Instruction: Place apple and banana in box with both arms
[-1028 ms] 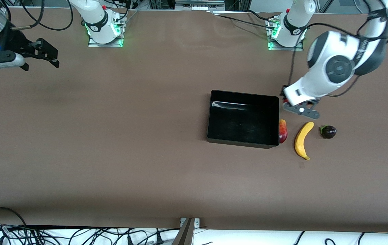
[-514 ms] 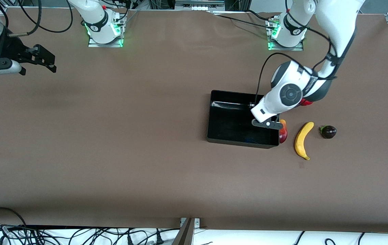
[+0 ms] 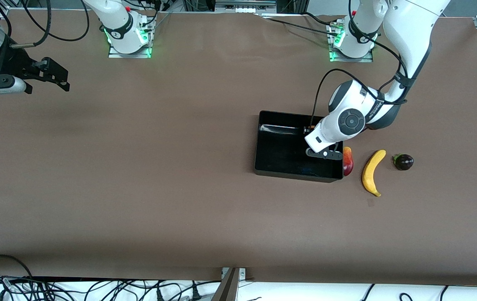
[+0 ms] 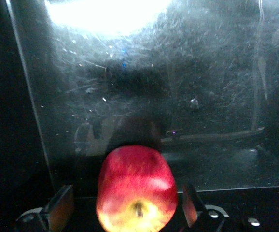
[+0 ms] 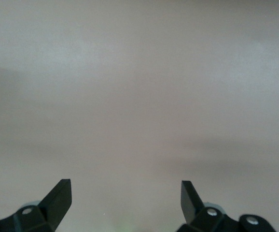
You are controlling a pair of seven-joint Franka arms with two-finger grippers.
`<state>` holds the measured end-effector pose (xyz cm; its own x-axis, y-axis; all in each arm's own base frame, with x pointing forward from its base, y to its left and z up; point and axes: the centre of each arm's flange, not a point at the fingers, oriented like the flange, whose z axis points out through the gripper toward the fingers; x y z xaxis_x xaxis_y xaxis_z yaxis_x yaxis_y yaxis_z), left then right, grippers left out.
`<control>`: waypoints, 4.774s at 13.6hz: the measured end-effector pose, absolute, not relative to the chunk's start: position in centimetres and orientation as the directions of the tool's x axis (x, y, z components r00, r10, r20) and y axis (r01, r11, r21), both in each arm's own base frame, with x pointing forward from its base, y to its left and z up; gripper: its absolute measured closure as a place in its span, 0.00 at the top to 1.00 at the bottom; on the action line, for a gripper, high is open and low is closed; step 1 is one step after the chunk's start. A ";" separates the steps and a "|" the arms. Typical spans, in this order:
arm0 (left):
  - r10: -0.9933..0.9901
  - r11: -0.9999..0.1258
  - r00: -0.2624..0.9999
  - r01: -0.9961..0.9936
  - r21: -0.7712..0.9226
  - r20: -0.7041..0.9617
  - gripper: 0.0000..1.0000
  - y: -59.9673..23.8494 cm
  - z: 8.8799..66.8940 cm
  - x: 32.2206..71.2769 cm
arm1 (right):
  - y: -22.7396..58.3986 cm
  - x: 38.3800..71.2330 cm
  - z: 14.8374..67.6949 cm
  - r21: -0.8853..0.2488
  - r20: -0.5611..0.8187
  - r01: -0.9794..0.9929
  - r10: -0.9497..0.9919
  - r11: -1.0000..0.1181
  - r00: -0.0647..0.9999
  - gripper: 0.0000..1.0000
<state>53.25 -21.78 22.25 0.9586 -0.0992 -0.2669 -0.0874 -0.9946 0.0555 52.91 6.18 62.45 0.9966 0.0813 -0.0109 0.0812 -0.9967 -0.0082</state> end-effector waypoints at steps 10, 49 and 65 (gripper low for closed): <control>-0.368 -0.921 0.903 -0.386 -0.045 -0.222 1.00 -5.6 28.9 63.3 | 6.6 53.0 62.6 -0.008 0.001 0.088 0.088 -0.996 0.996 1.00; -0.182 -0.983 0.951 -0.170 0.070 -0.251 0.68 -31.9 22.8 58.0 | 6.7 53.0 62.7 -0.008 0.003 0.088 0.088 -0.996 0.996 1.00; -0.009 -1.000 0.998 -0.008 0.019 -0.064 1.00 -4.4 59.5 56.8 | 6.7 53.0 62.7 -0.008 0.005 0.088 0.088 -0.996 0.996 1.00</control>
<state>56.82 -4.43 59.52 0.9979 -0.0094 -0.0641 -0.0082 -0.9998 0.0189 53.02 6.71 62.72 0.9961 0.0880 0.0049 0.0880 -0.9961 -0.0082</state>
